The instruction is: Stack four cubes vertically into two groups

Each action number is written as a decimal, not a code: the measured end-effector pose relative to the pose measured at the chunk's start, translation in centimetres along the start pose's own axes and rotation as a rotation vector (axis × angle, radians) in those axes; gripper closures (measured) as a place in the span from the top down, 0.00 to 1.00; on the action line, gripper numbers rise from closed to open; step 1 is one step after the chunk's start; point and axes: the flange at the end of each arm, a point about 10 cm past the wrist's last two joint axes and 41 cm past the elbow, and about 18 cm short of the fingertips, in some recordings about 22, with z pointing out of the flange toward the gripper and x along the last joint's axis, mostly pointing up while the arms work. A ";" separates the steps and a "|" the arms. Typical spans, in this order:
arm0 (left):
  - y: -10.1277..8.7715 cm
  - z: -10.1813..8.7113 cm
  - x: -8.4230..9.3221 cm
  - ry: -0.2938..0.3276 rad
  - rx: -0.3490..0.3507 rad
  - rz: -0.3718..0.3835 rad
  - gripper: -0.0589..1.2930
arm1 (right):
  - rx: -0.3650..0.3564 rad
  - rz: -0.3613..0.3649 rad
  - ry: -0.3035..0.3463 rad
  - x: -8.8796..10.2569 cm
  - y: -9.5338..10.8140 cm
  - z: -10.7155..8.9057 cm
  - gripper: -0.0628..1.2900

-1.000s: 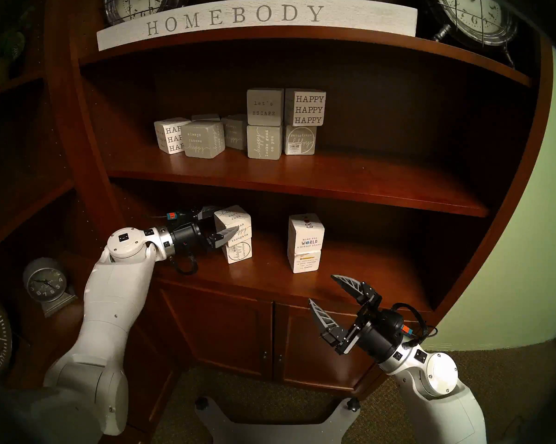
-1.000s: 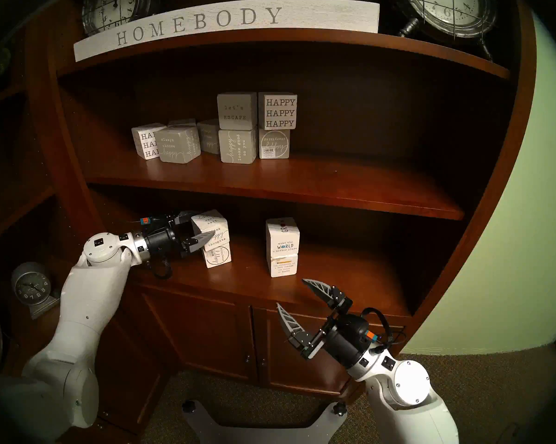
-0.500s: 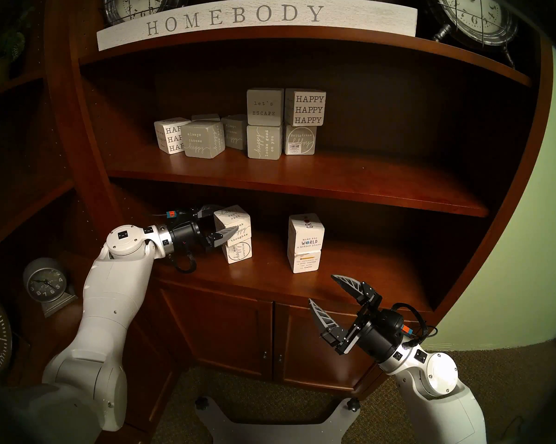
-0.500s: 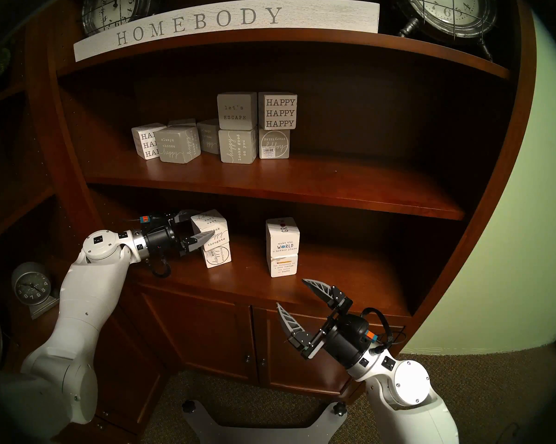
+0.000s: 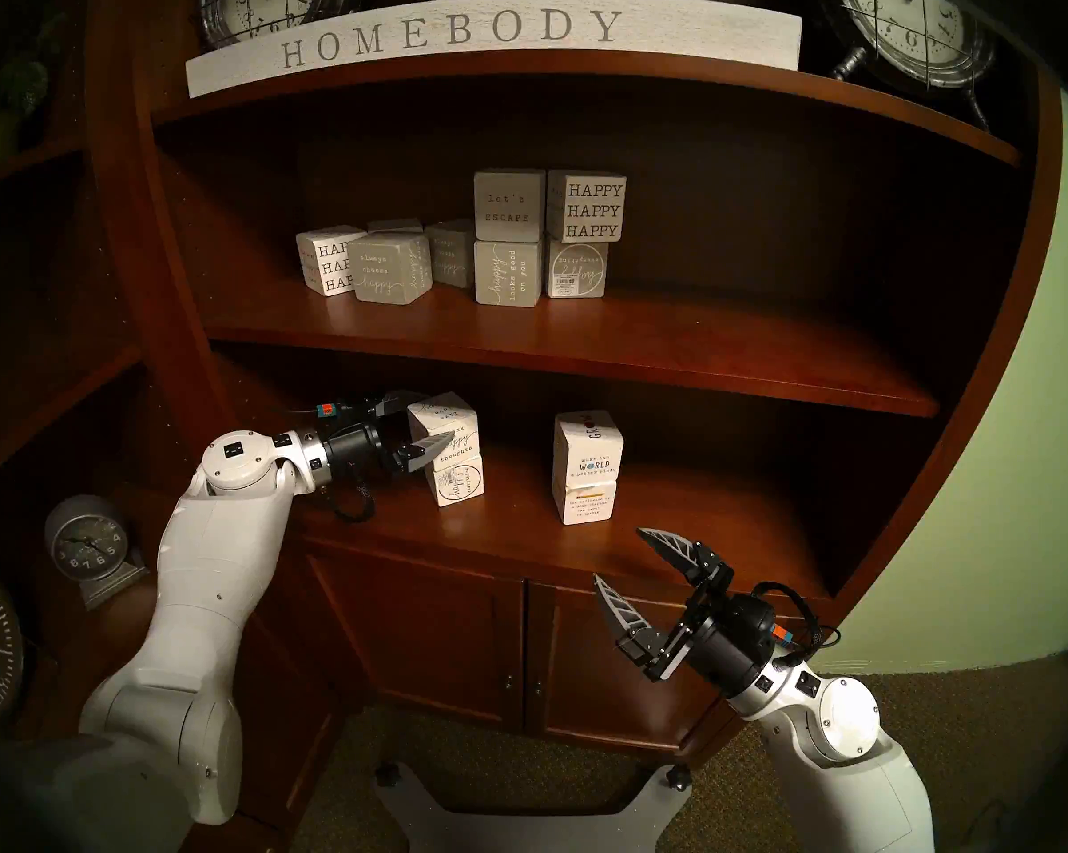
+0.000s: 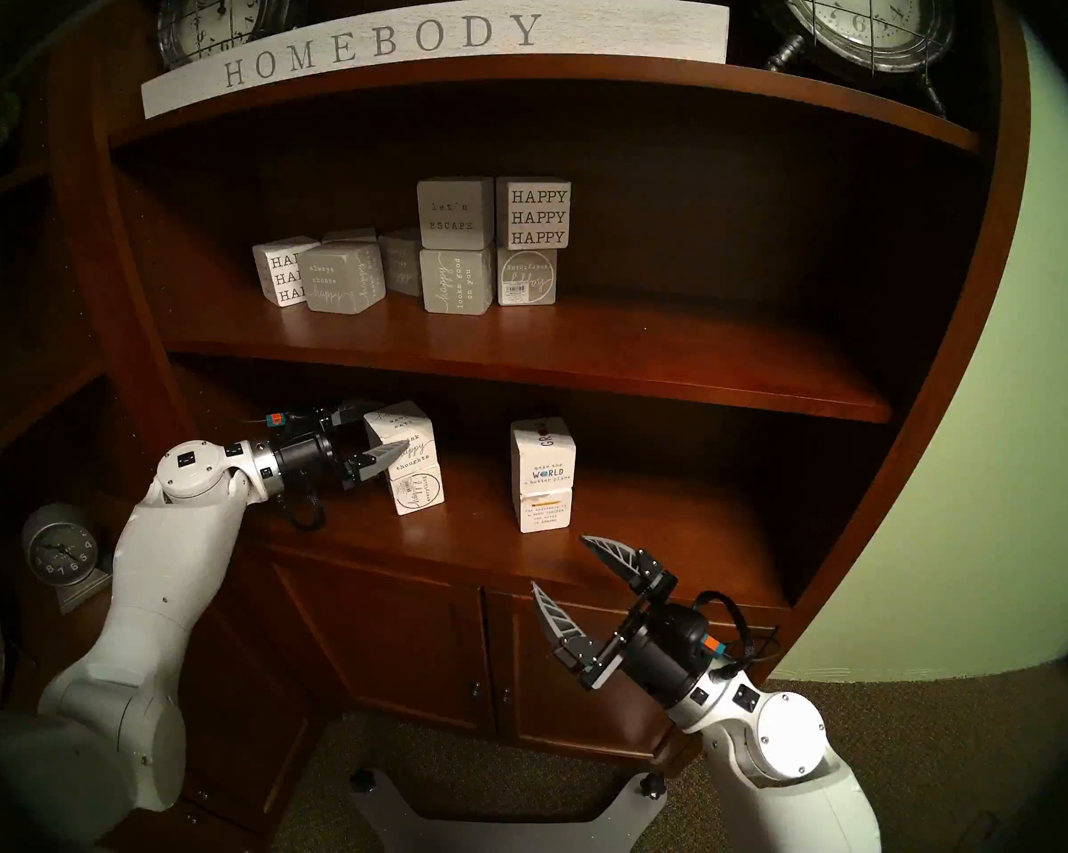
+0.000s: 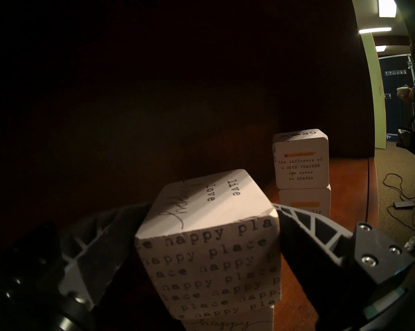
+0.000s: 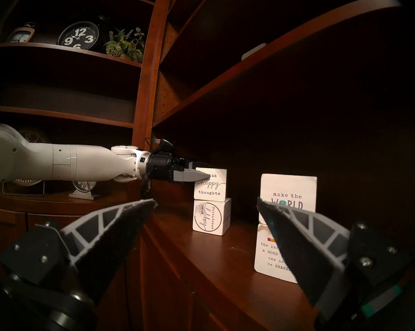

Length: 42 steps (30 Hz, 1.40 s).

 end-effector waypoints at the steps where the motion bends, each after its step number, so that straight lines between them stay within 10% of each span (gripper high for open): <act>1: 0.0 0.0 0.0 0.000 0.000 0.000 0.93 | 0.000 0.000 0.000 0.0 0.0 0.0 0.93; 42: -0.5 -0.8 2.4 0.051 0.022 0.054 0.93 | 0.000 0.000 0.000 0.0 0.0 0.0 0.93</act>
